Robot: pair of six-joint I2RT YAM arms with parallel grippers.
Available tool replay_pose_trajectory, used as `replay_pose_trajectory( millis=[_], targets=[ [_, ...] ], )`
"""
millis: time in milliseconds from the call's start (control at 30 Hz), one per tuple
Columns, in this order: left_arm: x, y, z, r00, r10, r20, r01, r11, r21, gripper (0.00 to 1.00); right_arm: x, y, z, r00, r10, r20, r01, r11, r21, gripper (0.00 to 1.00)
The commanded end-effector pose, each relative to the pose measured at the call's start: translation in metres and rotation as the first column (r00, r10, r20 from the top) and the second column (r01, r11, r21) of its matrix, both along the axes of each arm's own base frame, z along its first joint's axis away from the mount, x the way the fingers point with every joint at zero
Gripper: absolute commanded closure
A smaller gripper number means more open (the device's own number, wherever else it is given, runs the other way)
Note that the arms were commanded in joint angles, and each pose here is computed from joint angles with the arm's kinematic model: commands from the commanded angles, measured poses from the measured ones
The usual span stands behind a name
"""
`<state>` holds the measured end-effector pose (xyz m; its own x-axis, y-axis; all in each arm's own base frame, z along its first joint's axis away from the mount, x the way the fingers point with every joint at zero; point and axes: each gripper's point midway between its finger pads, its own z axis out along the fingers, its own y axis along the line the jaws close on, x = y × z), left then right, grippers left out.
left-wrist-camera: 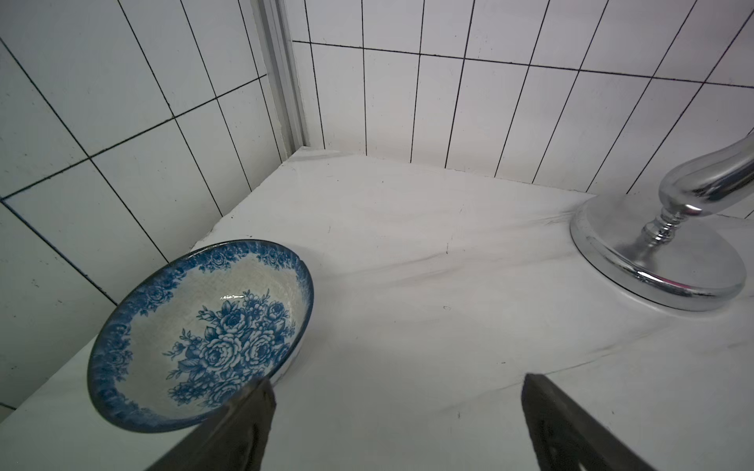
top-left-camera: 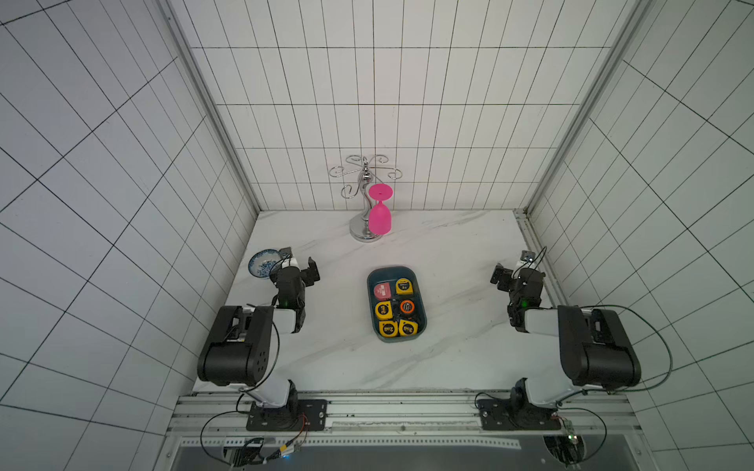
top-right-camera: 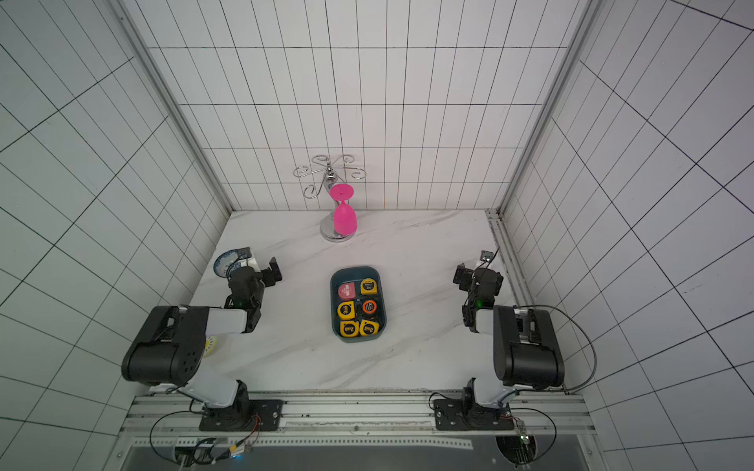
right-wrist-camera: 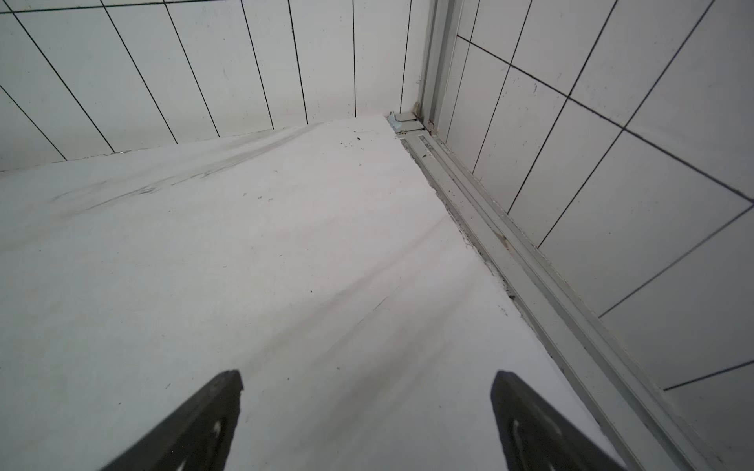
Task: Take the tape measure out of the storage box
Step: Adjust the storage box at the center of the board.
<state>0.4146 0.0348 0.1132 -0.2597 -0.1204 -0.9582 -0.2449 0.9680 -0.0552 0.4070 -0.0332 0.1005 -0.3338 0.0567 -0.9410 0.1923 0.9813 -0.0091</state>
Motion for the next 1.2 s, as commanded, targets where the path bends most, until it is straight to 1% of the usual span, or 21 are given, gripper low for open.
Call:
replay_pose_trajectory(
  millis=[0, 567, 600, 667, 733, 800, 867, 900, 933, 1000, 1033, 1100, 1167],
  targets=[
    [-0.002, 0.000, 0.002, 1.000, -0.013, 0.009, 0.014, 1.000, -0.010, 0.02, -0.007, 0.003, -0.006, 1.000, 0.014, -0.021, -0.014, 1.000, -0.005, 0.01],
    [-0.003, -0.001, 0.001, 1.000, -0.015, -0.001, 0.015, 1.000, -0.008, 0.02, -0.008, 0.003, -0.006, 1.000, 0.015, -0.022, -0.015, 1.000, -0.005, 0.01],
    [-0.001, -0.002, 0.006, 1.000, -0.010, 0.012, 0.009, 1.000, 0.005, 0.01, -0.007, 0.005, -0.003, 0.999, 0.030, -0.014, -0.030, 1.000, -0.005, 0.01],
    [0.000, -0.007, 0.019, 0.999, -0.018, 0.032, 0.017, 0.999, 0.036, 0.02, -0.006, 0.014, 0.002, 0.996, 0.079, -0.036, -0.079, 0.997, -0.016, 0.01],
    [-0.002, -0.017, 0.028, 0.999, -0.045, -0.008, 0.046, 0.996, 0.071, 0.02, -0.009, 0.014, 0.012, 0.995, 0.065, -0.073, -0.066, 0.998, -0.020, 0.01],
    [-0.006, -0.035, 0.035, 0.990, -0.096, -0.099, 0.110, 0.984, 0.142, 0.02, -0.015, 0.012, 0.023, 0.994, 0.020, -0.106, -0.019, 1.000, 0.011, 0.01],
    [-0.009, -0.043, 0.050, 0.987, -0.087, -0.137, 0.114, 0.973, 0.202, 0.02, -0.022, 0.019, 0.030, 0.991, 0.004, -0.133, -0.005, 1.000, -0.005, 0.01],
    [-0.012, -0.043, 0.061, 0.988, -0.071, -0.140, 0.099, 0.975, 0.199, 0.02, -0.025, 0.023, 0.034, 0.989, -0.004, -0.146, 0.000, 1.000, -0.024, 0.01],
    [-0.015, -0.046, 0.072, 0.987, -0.083, -0.138, 0.107, 0.978, 0.177, 0.02, -0.027, 0.027, 0.038, 0.988, -0.001, -0.153, -0.004, 1.000, -0.030, 0.01],
    [-0.025, -0.052, 0.088, 0.977, -0.129, -0.169, 0.154, 0.977, 0.146, 0.02, -0.030, 0.040, 0.044, 0.982, 0.008, -0.189, -0.017, 0.999, -0.048, 0.01],
    [-0.030, -0.056, 0.098, 0.977, -0.139, -0.161, 0.152, 0.985, 0.076, 0.02, -0.029, 0.048, 0.047, 0.978, 0.032, -0.206, -0.043, 0.998, -0.048, 0.01],
    [-0.039, -0.066, 0.109, 0.971, -0.178, -0.158, 0.177, 0.984, -0.019, 0.02, -0.031, 0.061, 0.055, 0.968, 0.054, -0.246, -0.068, 0.997, -0.048, 0.01],
    [-0.053, -0.080, 0.110, 0.952, -0.236, -0.196, 0.214, 0.968, -0.128, 0.02, -0.033, 0.076, 0.063, 0.953, 0.096, -0.287, -0.105, 0.994, -0.015, 0.01]
  ],
)
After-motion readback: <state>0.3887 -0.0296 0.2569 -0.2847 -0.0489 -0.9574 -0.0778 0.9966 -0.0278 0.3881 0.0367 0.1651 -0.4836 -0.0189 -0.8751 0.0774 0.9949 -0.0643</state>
